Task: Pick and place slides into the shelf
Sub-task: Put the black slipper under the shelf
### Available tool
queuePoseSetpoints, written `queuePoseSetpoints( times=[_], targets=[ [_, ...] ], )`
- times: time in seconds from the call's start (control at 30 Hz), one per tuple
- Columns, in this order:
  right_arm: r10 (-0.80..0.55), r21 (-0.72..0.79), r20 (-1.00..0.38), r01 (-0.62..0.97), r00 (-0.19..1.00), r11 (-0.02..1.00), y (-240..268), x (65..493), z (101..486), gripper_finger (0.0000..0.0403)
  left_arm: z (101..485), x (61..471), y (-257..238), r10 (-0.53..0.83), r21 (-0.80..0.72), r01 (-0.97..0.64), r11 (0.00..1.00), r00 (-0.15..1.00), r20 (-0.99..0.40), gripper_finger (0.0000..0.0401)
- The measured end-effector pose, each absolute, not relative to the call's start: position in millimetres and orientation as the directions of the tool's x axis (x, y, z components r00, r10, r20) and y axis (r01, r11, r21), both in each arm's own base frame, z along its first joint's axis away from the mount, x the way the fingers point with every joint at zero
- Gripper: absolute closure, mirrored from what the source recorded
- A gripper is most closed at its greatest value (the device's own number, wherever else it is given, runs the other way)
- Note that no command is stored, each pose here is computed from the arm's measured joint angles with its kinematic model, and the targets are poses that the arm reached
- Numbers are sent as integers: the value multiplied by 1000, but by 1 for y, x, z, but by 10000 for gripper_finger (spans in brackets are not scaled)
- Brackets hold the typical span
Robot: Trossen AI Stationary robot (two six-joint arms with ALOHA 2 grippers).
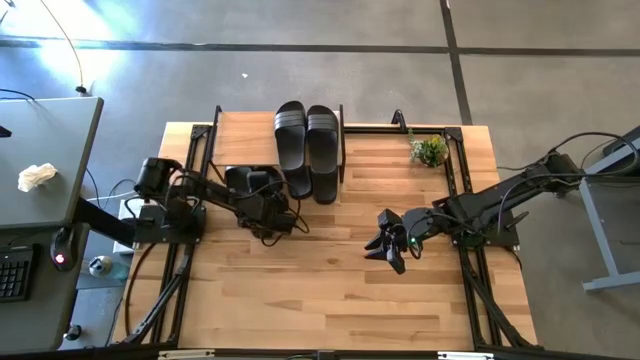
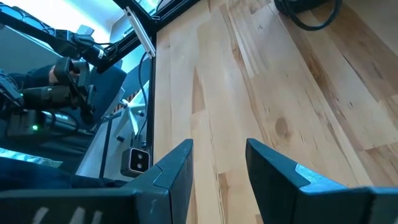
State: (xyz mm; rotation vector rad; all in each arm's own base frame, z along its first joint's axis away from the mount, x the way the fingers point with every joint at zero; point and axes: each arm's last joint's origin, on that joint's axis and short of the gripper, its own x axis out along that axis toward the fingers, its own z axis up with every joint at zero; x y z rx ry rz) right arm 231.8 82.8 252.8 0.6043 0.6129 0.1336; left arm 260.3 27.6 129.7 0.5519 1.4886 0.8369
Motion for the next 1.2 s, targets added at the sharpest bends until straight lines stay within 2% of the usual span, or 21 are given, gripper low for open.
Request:
queuePoseSetpoints(
  times=[0.3,0.5,0.7,0.87,1.0,1.1,1.2],
  targets=[
    [291,562,-501,50,815,826,83,232,253,265,152,253,25,706,705,-188,683,-74,-704,235],
    [291,562,-500,50,815,826,83,232,253,265,166,245,21,556,554,-219,803,-58,-829,214],
    [300,565,-500,44,813,824,83,232,253,265,198,246,16,380,359,-332,872,-1,-925,221],
    [308,564,-500,34,810,825,83,232,253,265,241,249,13,363,297,-409,863,92,-927,238],
    [334,579,-500,21,799,815,84,231,253,265,277,252,2,331,225,-409,884,208,-920,252],
    [354,588,-498,9,791,809,85,231,253,265,298,255,-12,170,58,-337,940,312,-935,262],
    [361,583,-499,-3,788,812,88,230,253,265,311,260,-30,-63,-164,-233,958,388,-919,272]
  ],
)
